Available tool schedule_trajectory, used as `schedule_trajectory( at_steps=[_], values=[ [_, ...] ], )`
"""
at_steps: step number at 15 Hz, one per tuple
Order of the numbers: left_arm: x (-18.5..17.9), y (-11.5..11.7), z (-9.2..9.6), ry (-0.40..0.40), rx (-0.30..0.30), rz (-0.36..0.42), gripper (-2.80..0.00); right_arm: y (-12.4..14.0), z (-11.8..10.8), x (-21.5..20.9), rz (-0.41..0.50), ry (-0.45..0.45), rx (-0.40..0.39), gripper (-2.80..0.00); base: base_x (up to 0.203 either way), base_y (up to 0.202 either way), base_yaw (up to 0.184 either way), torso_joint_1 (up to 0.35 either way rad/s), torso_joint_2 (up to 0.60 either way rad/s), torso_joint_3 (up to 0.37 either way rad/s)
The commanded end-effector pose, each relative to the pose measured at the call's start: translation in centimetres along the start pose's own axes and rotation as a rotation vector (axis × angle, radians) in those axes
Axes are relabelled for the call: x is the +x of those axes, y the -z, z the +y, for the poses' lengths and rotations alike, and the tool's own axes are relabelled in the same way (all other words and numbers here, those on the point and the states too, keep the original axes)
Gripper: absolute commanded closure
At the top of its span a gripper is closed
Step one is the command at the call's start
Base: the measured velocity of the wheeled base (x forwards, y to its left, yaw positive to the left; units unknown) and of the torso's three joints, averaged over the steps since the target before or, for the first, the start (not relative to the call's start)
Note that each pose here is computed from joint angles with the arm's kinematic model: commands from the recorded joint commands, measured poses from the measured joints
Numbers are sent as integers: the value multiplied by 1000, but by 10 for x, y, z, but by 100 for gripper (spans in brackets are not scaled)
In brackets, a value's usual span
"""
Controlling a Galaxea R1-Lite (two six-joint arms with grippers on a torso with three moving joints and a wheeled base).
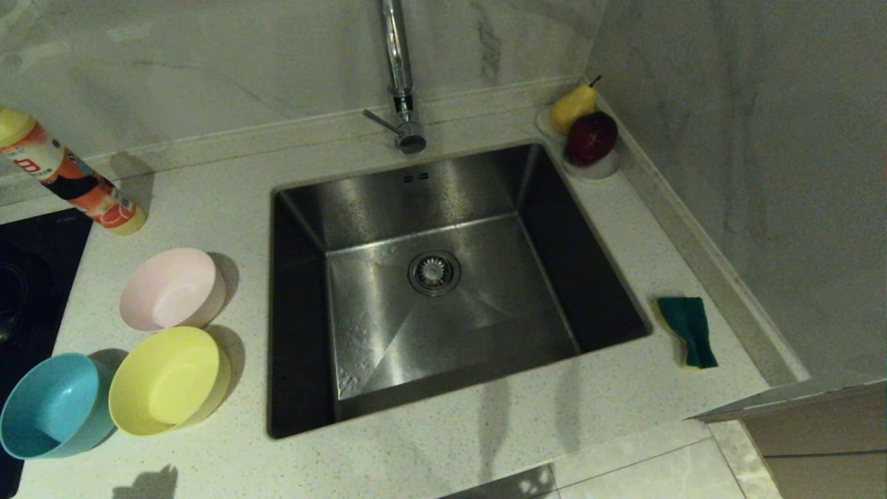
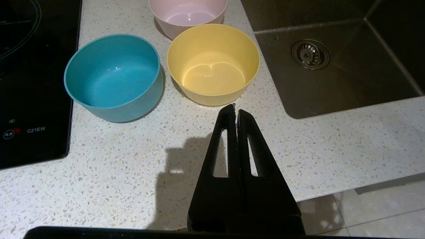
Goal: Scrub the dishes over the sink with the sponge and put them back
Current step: Grab the dish soap
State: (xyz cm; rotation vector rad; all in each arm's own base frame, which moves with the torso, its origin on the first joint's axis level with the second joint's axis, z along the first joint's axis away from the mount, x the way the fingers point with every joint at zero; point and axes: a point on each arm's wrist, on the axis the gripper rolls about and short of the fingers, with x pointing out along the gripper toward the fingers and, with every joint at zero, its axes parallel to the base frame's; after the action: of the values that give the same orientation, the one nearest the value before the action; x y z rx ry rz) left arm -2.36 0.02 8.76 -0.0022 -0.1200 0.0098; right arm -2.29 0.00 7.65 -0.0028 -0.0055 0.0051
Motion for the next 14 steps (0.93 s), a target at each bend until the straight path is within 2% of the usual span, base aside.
schedule_trajectory(
  at_steps=[1,14],
  values=[
    [2,11,0,-1,1,40,0,0,0,0,-1,1,0,0,0,0,0,0,0,0],
    [2,11,0,-1,3,42,0,0,0,0,-1,1,0,0,0,0,0,0,0,0]
  ],
)
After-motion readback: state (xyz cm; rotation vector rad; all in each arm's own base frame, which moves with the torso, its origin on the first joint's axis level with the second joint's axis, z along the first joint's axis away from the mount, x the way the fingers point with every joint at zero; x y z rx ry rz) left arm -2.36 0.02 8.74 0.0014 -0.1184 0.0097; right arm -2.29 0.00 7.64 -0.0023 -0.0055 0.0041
